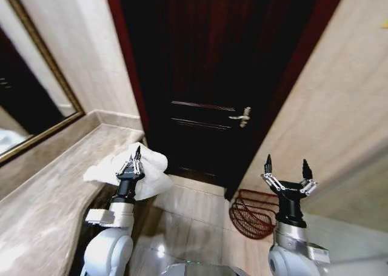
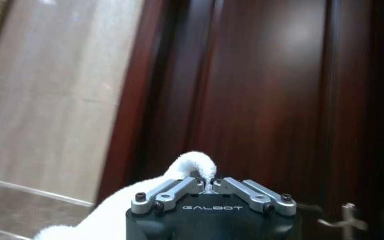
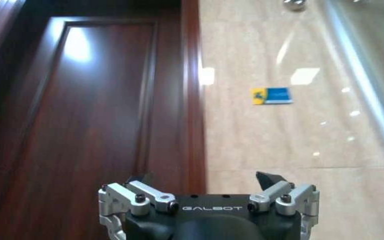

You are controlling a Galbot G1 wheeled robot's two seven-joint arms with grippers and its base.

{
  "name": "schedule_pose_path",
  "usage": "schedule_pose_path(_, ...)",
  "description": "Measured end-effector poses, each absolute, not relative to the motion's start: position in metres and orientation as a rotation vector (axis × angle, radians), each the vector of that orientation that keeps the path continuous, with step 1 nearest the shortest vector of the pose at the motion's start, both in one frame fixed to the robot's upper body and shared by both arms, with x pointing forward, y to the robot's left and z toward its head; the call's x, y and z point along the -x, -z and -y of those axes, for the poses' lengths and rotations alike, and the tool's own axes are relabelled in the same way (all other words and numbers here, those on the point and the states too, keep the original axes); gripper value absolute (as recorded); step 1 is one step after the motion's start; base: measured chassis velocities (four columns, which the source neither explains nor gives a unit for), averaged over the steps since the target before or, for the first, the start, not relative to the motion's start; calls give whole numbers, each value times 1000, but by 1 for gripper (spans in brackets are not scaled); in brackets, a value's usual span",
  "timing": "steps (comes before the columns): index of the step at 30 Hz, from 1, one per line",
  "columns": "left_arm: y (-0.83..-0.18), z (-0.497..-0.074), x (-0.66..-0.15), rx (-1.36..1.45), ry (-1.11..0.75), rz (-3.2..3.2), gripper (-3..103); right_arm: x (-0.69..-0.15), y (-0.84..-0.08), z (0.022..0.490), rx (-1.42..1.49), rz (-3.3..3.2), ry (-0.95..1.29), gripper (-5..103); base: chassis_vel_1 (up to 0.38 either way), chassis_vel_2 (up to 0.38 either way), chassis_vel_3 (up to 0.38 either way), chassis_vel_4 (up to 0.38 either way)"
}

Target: Discard the used towel into the hamper.

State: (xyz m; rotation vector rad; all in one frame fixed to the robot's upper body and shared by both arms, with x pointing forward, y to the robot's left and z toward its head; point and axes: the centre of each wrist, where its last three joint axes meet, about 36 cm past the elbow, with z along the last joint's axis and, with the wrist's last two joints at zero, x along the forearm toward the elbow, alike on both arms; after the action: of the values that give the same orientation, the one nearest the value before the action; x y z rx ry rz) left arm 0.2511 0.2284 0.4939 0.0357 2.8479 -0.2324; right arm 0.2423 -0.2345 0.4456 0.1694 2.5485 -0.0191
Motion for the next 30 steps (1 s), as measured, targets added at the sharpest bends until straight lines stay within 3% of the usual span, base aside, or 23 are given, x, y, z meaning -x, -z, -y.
schedule_pose_path(30, -486, -228, -256, -37, 233, -2841, 2, -243, -443, 236, -197, -2529, 31, 100, -126, -123, -124, -126)
